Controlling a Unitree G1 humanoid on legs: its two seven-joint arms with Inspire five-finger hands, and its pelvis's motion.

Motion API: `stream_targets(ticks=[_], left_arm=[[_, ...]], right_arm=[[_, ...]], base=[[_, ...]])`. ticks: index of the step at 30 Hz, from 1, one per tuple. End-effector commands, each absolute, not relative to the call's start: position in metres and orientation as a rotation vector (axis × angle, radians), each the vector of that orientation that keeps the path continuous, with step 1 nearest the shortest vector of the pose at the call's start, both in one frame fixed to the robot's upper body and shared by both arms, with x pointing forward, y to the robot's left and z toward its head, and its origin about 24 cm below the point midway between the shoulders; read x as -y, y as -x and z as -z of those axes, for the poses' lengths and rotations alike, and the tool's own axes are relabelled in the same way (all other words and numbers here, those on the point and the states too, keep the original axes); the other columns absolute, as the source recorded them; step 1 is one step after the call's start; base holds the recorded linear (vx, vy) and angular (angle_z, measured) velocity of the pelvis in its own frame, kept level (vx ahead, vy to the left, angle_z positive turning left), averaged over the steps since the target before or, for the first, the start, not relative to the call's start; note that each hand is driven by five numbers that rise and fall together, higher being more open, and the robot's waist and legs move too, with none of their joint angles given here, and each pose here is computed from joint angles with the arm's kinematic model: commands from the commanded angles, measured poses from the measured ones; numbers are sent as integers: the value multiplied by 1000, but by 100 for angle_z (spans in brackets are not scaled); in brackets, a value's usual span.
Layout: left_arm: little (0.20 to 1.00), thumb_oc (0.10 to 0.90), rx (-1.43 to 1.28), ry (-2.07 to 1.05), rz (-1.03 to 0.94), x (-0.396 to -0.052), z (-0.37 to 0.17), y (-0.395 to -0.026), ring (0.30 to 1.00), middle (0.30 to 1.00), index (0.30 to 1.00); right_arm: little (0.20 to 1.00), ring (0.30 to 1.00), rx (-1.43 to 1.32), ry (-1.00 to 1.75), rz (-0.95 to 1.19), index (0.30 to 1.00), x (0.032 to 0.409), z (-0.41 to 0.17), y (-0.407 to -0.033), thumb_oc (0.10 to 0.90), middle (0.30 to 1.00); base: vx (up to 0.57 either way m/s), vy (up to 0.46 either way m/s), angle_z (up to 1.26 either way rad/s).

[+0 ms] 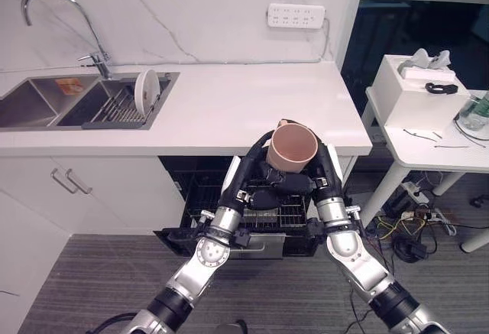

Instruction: Place the dishes in the dishwasher.

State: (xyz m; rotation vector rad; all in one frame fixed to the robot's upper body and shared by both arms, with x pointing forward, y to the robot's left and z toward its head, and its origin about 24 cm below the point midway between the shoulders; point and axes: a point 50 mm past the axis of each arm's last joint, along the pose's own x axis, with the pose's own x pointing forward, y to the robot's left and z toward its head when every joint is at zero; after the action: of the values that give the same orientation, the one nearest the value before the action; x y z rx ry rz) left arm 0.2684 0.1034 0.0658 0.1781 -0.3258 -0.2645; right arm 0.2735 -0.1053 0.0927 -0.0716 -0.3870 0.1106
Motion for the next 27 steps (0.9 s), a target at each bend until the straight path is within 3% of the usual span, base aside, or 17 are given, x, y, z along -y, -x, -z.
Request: stream_targets(ticks=[1, 19, 27], left_arm=[[900, 800, 381, -215, 298, -114, -65, -252, 900, 900, 900], [900, 800, 391, -213, 217, -157, -67, -239, 900, 900, 900], [900, 800, 402, -213, 197, -161, -70, -239, 900, 900, 900]], right_arm=[[300, 300, 891, -114, 232, 300, 155, -196, -284, 400, 300], [300, 300, 927, -139, 511, 300, 215, -189, -269, 400, 300], [300, 300, 907, -148, 446, 300, 212, -185, -269, 400, 300]], base=[[13, 24, 12], [2, 19, 13], [-1, 1, 1]])
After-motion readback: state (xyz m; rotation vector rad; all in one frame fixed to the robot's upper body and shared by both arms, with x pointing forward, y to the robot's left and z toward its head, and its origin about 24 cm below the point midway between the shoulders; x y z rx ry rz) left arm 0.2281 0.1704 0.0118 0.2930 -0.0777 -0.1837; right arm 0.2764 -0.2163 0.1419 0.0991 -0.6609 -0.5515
